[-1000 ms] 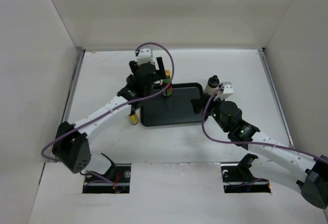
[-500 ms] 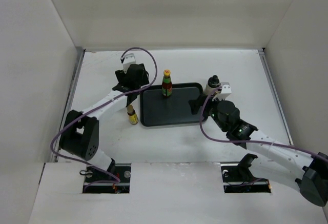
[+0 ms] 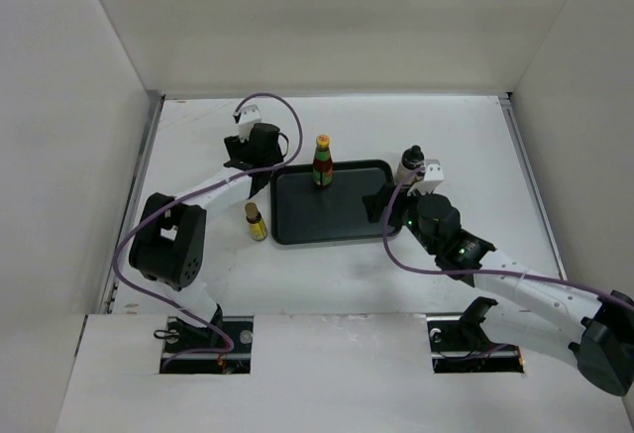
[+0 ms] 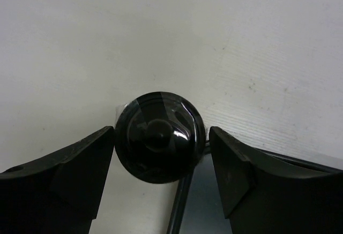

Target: Organize the condiment bottles

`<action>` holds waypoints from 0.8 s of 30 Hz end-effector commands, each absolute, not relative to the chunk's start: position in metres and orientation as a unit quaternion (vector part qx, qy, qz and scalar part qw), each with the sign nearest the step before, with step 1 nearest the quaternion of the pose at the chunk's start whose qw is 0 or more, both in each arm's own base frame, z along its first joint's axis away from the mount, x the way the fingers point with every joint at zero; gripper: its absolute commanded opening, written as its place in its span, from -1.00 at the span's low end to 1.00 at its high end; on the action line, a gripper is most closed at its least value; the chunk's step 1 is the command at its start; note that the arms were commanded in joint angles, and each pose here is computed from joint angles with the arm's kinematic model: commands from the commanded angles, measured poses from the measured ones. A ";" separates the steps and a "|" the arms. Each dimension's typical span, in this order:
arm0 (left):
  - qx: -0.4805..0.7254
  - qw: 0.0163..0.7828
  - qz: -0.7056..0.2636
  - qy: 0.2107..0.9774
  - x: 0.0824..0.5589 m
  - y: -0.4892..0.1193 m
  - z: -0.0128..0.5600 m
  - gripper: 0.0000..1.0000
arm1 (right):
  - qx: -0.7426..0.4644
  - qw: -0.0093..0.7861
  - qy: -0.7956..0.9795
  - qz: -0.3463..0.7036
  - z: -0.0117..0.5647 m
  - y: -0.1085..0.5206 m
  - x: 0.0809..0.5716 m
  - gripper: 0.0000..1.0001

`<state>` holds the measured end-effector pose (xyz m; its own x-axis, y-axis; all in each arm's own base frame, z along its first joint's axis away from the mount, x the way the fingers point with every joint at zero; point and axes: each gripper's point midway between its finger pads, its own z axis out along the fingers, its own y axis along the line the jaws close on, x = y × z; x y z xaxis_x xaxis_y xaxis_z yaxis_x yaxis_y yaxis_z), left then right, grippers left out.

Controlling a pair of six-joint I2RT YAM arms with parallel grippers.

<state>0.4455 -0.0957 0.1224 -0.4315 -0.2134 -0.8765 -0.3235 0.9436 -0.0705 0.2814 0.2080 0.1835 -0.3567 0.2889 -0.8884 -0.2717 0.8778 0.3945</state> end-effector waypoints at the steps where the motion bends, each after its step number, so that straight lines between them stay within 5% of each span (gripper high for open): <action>1: -0.172 0.529 0.046 0.830 0.461 -0.093 0.136 0.37 | 0.015 0.589 0.760 0.275 0.209 0.215 0.287 0.94; 4: -0.173 0.525 0.047 0.832 0.461 -0.092 0.132 0.33 | 0.016 0.590 0.759 0.276 0.210 0.214 0.286 0.94; 9: -0.180 0.561 0.026 0.808 0.455 -0.096 0.166 -0.10 | 0.015 0.589 0.760 0.275 0.209 0.214 0.286 0.94; 16: -0.159 0.623 -0.035 0.765 0.429 -0.118 0.234 -0.13 | 0.015 0.589 0.760 0.275 0.209 0.214 0.286 0.94; 24: -0.116 0.604 -0.069 0.785 0.416 -0.159 0.215 -0.13 | 0.015 0.589 0.760 0.275 0.209 0.214 0.286 0.94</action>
